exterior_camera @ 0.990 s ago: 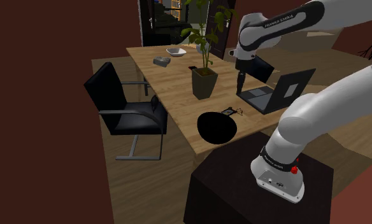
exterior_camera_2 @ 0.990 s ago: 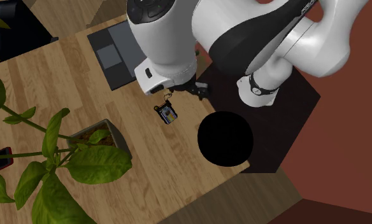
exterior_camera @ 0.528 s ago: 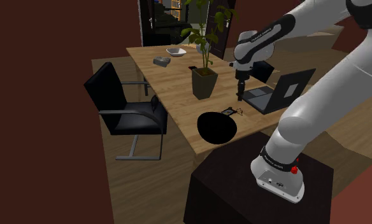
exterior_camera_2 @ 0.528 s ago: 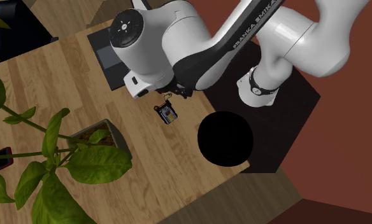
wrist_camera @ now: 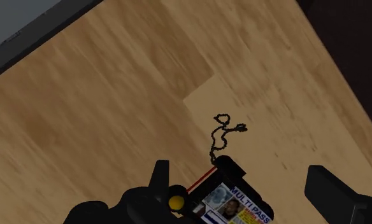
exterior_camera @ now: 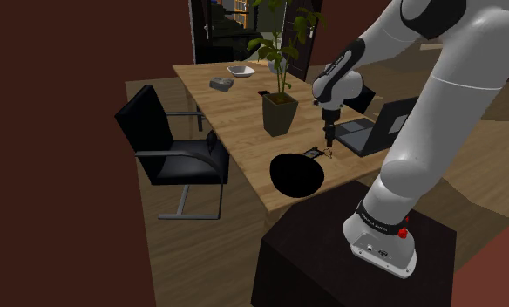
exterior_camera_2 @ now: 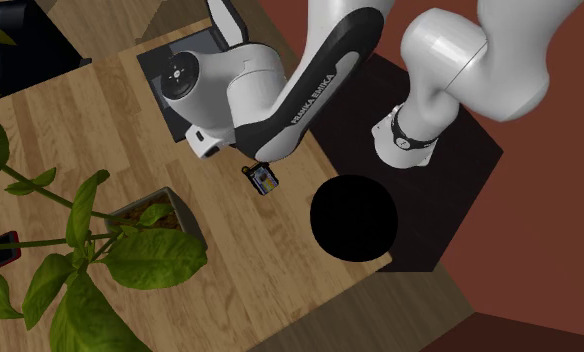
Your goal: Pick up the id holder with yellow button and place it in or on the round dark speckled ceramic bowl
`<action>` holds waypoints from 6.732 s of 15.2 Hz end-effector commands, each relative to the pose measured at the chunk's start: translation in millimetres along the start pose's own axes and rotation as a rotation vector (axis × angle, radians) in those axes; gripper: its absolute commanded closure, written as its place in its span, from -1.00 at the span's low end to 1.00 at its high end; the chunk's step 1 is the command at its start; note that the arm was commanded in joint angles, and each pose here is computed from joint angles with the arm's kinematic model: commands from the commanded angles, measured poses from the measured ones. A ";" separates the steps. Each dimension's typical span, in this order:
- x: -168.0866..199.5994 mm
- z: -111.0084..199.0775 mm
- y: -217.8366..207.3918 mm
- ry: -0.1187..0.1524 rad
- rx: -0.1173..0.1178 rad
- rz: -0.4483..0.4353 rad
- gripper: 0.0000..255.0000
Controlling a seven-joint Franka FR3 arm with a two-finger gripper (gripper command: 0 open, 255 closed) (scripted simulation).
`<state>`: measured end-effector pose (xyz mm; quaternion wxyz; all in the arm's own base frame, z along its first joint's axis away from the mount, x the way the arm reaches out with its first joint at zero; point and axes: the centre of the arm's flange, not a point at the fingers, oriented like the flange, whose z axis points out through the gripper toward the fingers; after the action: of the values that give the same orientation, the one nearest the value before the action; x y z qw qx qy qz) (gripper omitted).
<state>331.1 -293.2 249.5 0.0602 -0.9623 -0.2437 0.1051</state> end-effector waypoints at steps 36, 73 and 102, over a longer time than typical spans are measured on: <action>-10.8 -18.8 -3.5 -0.002 -0.001 -0.005 1.00; 47.9 -122.5 -218.1 -0.002 -0.001 -0.005 1.00; 83.5 -31.9 -252.0 -0.002 -0.001 -0.005 1.00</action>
<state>295.8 -35.1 309.5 0.0594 -0.9617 -0.2463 0.1049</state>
